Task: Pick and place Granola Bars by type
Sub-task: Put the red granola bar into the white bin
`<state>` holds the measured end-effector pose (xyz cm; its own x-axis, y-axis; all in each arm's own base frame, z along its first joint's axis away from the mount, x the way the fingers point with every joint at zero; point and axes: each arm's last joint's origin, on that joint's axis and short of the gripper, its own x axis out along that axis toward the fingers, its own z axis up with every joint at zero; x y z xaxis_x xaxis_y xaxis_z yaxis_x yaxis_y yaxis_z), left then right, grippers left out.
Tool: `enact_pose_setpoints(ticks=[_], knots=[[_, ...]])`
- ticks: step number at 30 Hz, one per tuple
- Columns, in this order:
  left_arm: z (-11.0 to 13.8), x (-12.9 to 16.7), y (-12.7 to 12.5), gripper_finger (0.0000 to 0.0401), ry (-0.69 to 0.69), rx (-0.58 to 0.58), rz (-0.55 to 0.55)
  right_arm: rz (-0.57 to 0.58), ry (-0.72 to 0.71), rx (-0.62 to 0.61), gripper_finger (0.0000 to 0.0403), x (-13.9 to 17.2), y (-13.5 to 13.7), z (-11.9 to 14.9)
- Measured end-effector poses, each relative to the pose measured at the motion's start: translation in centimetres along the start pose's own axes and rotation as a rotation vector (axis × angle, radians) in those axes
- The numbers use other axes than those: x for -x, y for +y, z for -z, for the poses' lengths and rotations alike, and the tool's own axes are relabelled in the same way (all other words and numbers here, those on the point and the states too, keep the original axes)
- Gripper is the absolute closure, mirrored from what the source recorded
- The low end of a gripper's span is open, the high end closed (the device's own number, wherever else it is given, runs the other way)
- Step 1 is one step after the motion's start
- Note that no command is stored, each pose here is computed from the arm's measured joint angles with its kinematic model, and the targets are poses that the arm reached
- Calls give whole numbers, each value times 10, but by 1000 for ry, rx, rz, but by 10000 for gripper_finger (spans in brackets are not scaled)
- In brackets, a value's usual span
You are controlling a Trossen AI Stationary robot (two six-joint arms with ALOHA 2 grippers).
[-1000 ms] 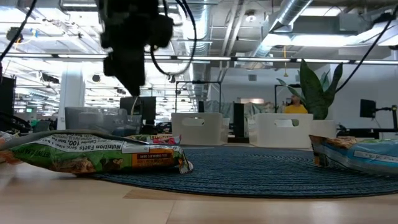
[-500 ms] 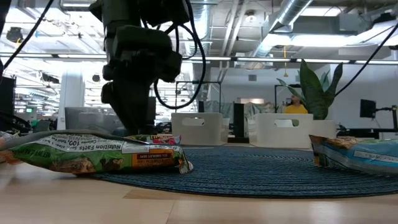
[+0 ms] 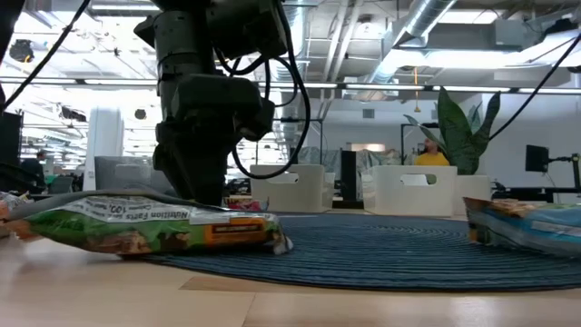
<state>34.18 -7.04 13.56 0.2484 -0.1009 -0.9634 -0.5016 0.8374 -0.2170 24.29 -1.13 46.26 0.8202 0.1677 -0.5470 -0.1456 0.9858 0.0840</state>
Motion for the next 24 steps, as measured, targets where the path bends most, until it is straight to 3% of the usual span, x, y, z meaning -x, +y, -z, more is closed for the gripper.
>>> enact_pose_setpoints(ticks=[3, 9, 17, 24], knots=[[-1, 0, -1, 268, -14, -9, 8, 0, 0, 0, 403, 0, 0, 0], [-8, 8, -8, 380, -38, -34, 28, 0, 0, 6, 403, 0, 0, 0], [-32, 38, -19, 386, -93, -54, -4, 1, 0, 7, 403, 0, 0, 0], [-82, 87, -22, 390, -298, -77, 5, 0, 0, 7, 403, 3, 1, 1]])
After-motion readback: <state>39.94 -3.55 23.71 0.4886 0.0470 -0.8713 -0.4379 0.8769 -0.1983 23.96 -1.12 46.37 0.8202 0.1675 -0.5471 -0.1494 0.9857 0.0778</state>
